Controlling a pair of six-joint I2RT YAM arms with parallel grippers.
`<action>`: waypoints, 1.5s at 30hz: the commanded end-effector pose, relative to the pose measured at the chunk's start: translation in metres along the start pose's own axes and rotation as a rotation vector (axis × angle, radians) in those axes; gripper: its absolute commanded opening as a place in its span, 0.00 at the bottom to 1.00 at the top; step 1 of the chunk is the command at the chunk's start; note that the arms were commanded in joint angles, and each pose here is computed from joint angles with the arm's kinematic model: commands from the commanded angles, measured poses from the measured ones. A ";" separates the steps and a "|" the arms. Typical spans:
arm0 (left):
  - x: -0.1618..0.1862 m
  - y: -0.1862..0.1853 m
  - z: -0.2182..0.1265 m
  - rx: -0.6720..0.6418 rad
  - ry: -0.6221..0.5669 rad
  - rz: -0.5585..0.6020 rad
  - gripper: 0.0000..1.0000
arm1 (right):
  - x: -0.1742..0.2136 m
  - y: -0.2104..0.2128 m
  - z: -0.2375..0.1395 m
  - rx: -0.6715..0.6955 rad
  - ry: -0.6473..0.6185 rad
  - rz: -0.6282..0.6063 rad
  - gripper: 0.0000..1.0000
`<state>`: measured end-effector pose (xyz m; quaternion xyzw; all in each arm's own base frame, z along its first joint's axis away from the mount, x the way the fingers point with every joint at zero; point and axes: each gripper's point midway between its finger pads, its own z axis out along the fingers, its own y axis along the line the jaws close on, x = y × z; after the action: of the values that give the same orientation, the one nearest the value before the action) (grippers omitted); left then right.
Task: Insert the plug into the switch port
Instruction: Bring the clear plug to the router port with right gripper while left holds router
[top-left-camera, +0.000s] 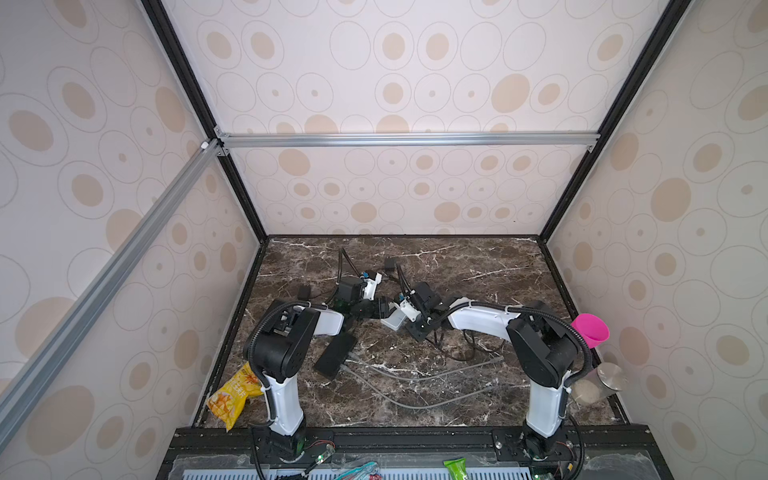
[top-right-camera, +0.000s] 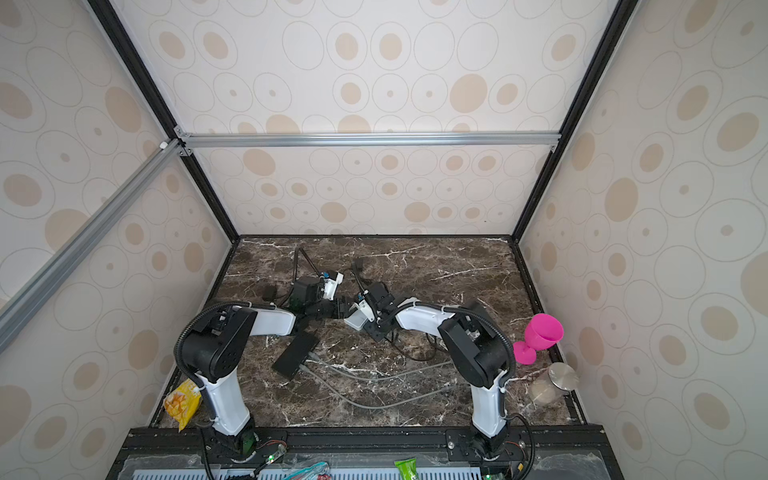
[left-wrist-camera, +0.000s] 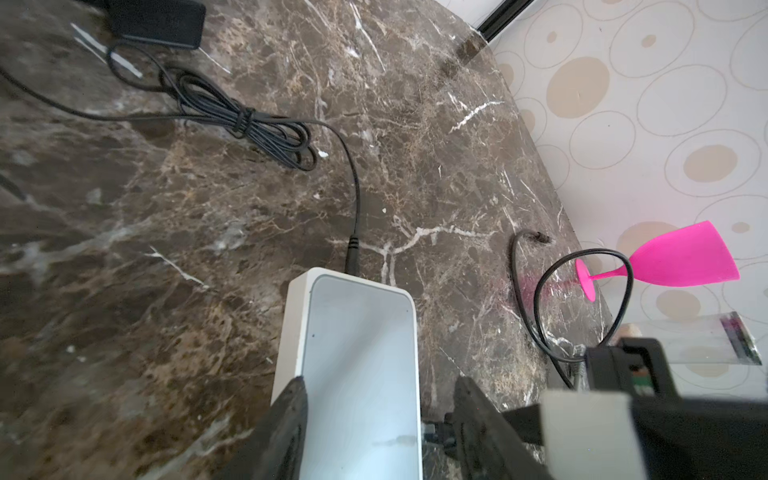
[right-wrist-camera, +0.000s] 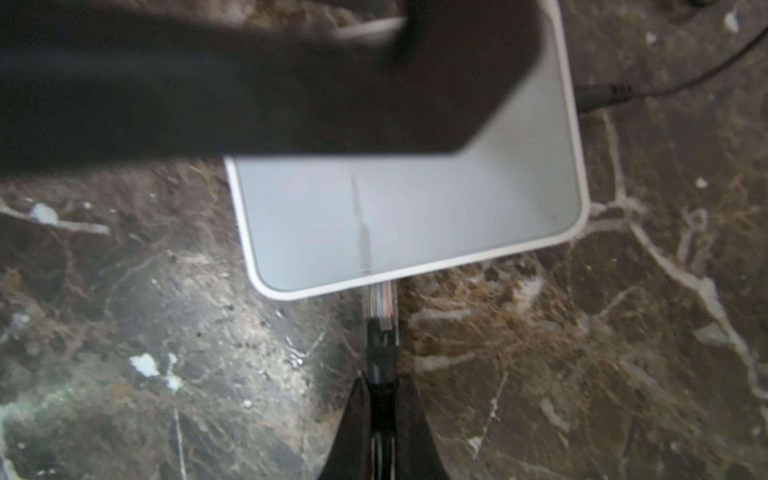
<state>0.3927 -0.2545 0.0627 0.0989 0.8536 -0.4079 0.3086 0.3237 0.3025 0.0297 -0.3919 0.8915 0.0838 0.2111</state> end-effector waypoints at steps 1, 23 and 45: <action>-0.006 -0.002 0.003 0.011 0.007 -0.012 0.56 | -0.013 0.009 -0.001 -0.005 -0.042 -0.034 0.00; 0.011 0.030 0.005 -0.148 0.066 -0.084 0.47 | -0.008 -0.005 0.000 0.078 -0.080 -0.009 0.00; -0.026 0.007 -0.020 -0.165 -0.014 0.099 0.54 | -0.009 -0.008 -0.003 0.079 -0.130 0.010 0.00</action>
<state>0.4009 -0.2374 0.0728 0.0980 0.8786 -0.3396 0.3213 0.3339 0.3034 0.0247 -0.3786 0.8829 0.0695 0.2690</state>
